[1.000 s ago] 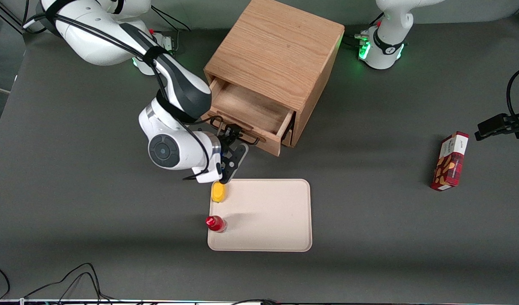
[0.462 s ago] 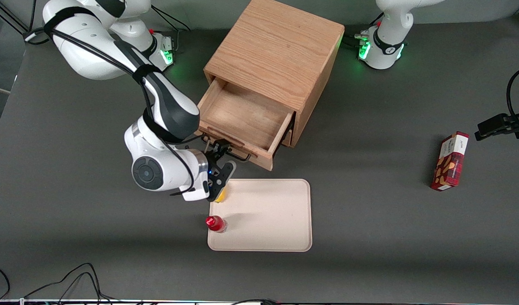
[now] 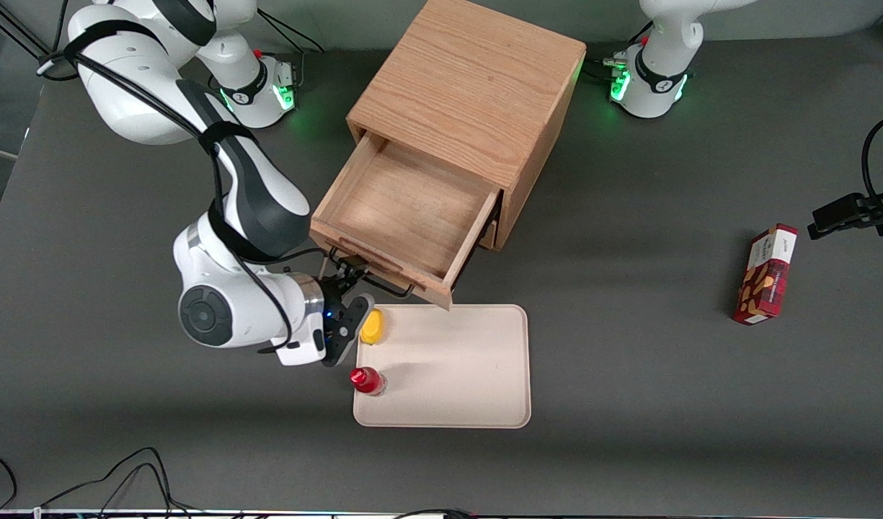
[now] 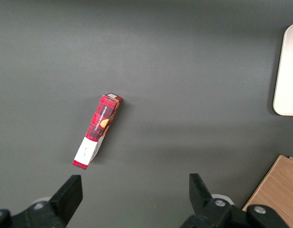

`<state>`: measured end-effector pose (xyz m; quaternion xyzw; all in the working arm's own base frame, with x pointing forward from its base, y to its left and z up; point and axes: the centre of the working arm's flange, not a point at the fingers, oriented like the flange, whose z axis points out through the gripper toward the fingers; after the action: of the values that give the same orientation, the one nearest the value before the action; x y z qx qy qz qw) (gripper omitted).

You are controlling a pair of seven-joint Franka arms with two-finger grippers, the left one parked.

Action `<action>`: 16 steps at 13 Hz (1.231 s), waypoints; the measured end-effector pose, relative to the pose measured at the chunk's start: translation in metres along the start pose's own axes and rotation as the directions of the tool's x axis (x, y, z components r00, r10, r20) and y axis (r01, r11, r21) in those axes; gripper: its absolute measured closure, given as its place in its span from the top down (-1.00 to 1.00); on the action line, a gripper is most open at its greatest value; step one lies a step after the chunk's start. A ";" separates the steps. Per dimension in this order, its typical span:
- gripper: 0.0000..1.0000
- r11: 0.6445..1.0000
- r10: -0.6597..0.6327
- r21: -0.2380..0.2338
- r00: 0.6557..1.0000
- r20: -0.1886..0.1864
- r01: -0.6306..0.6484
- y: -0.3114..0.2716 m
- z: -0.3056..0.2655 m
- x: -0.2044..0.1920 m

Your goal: Open upper drawer

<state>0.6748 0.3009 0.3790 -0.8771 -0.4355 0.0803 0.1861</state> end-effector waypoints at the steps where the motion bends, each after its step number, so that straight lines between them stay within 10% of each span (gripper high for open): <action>1: 1.00 1.000 0.004 -0.015 1.000 -0.005 -0.004 0.005 -0.005 -0.001; 10: 1.00 0.998 0.000 -0.068 0.999 -0.054 -0.004 0.008 -0.031 0.005; 13: 1.00 0.985 -0.045 -0.170 0.986 -0.159 0.017 -0.039 -0.132 -0.008; 16: 1.00 0.963 0.074 -0.245 0.984 -0.161 -0.112 -0.121 -0.234 -0.066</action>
<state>0.6166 0.2555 0.6407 -0.9167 -0.3851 -0.0336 0.1007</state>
